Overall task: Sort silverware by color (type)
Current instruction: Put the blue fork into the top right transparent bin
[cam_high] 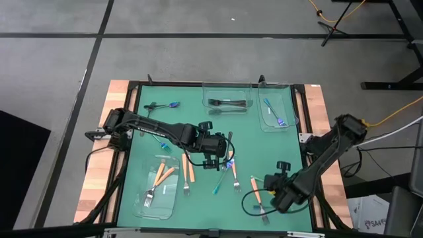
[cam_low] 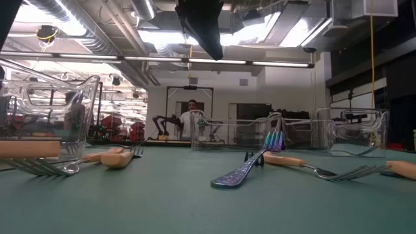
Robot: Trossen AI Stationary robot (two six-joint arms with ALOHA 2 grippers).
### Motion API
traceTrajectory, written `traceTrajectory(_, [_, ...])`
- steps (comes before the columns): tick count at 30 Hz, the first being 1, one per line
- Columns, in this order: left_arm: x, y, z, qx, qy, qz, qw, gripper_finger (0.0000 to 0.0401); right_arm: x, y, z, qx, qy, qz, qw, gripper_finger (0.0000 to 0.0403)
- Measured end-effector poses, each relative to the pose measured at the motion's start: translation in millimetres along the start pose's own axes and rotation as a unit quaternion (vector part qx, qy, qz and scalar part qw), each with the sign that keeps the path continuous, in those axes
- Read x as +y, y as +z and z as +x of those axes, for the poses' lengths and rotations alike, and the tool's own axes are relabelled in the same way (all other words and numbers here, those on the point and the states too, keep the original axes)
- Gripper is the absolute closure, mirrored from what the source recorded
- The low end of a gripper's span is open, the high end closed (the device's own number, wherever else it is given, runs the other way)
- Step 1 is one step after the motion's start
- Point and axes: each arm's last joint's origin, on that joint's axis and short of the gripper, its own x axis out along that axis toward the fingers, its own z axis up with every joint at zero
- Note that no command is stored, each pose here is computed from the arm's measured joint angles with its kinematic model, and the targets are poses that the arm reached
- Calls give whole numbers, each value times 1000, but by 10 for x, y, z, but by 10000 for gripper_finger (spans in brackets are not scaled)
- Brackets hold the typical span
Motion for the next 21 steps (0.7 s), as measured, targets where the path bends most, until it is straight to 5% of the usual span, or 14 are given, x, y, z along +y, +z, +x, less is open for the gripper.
traceTrajectory(21, [0, 0, 1, 0, 0, 0, 1000, 371, 23, 20, 33, -19, -6, 3, 1000, 343])
